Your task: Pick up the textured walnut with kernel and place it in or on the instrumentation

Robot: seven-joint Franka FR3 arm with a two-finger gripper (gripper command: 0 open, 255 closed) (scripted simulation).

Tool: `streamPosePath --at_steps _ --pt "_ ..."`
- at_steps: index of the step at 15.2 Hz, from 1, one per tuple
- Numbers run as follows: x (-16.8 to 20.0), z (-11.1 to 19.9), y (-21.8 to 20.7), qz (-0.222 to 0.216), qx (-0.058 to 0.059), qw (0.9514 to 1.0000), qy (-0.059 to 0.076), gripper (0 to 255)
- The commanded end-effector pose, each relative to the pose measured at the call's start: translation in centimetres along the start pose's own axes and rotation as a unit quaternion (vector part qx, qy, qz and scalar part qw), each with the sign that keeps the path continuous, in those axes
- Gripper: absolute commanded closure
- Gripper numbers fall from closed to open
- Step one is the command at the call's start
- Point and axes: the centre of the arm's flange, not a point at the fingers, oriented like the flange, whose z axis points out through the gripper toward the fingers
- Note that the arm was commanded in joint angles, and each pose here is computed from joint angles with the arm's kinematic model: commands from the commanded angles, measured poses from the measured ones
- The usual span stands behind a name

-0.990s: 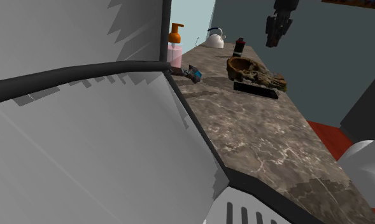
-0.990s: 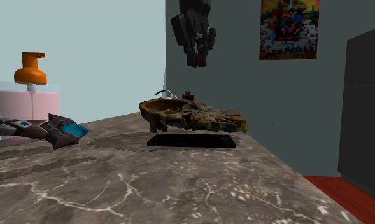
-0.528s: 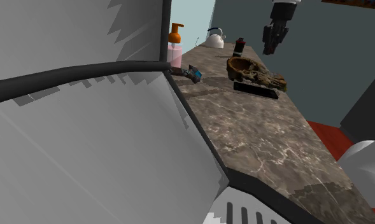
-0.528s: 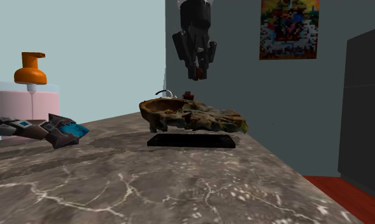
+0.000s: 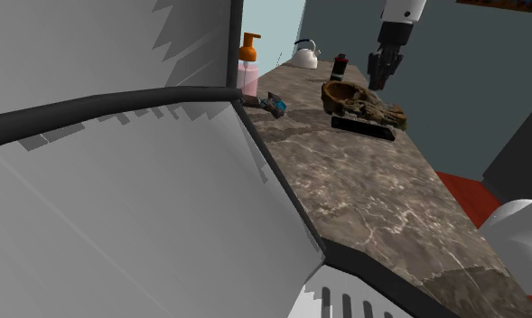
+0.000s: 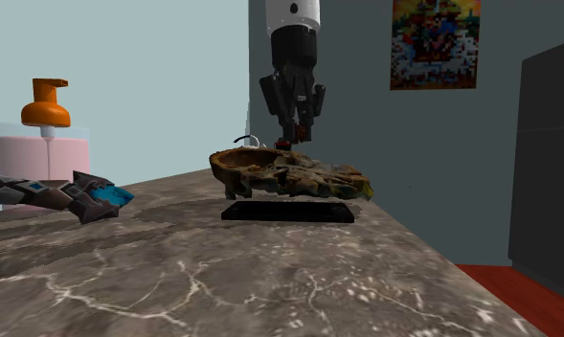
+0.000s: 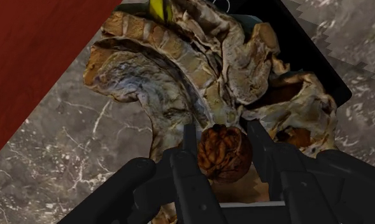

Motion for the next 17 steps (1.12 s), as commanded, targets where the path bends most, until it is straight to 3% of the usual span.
streamPosePath --at_steps 1,6,7,12,16,17 --pt "0.0 0.2 0.0 0.0 0.0 1.0 0.0 255" --pt "0.0 0.2 0.0 0.0 0.0 1.0 0.0 255" --pt "0.0 0.2 0.0 0.0 0.0 1.0 0.0 0" --pt "0.0 0.2 0.0 0.0 0.0 1.0 0.0 0" --pt "0.0 -4.8 0.0 0.0 0.0 1.0 0.0 0" --pt "0.0 -4.8 0.0 0.0 0.0 1.0 0.0 0"
